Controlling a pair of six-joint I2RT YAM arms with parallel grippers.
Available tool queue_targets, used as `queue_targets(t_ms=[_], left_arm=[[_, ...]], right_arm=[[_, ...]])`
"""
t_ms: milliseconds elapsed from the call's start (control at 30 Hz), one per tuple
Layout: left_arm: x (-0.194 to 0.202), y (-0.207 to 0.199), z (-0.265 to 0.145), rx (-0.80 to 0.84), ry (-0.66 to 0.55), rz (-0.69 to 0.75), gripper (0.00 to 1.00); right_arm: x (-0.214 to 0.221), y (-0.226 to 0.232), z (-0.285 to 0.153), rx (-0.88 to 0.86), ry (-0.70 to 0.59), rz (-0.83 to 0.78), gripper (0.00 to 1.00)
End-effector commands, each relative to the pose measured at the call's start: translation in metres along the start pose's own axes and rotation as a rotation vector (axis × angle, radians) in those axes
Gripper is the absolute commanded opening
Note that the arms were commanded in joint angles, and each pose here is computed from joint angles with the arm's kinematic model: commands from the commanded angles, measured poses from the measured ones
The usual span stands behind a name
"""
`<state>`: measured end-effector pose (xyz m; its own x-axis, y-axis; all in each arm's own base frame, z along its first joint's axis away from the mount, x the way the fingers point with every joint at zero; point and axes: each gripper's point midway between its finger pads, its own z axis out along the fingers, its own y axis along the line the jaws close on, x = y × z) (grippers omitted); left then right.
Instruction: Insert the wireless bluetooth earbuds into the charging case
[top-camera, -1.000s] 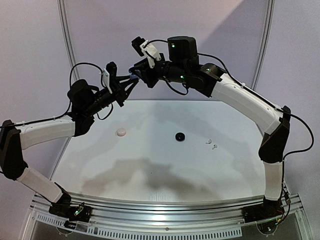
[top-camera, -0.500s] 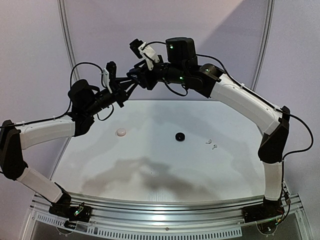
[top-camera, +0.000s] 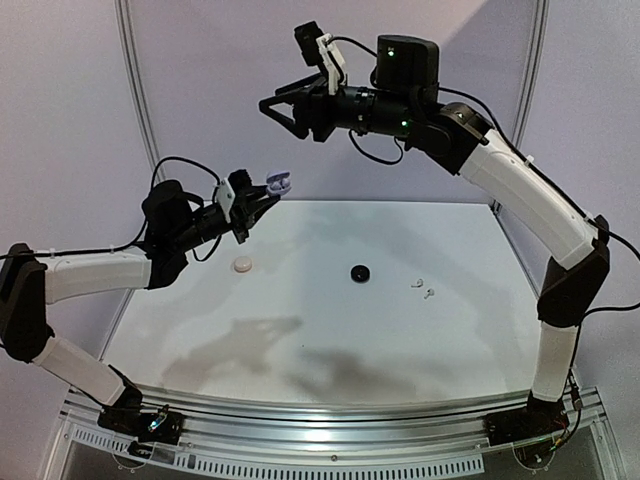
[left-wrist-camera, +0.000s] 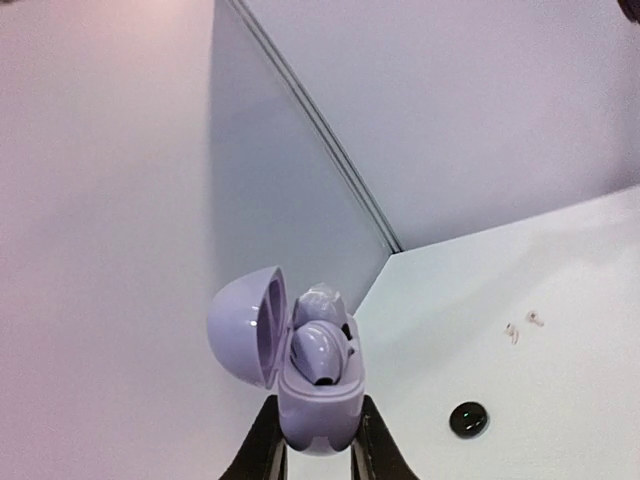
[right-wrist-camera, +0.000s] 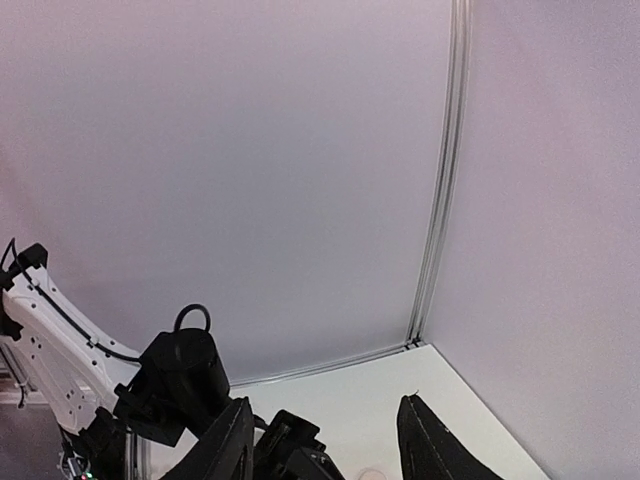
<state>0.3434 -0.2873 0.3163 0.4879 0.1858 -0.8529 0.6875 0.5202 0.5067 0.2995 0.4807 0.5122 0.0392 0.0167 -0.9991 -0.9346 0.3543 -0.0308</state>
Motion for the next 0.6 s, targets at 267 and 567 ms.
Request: queue_targets(t_ms=[267,567], left_arm=[[-0.037,-0.010,-0.010,-0.007,-0.147,0.590,0.00],[-0.034,-0.009,-0.010,-0.009,-0.126,0.537,0.00]], right_arm=[[0.146,-0.018,0.029,0.005,0.402,0.280,0.37],[0.158,-0.014,0.000,0.029,0.470,0.203,0.34]])
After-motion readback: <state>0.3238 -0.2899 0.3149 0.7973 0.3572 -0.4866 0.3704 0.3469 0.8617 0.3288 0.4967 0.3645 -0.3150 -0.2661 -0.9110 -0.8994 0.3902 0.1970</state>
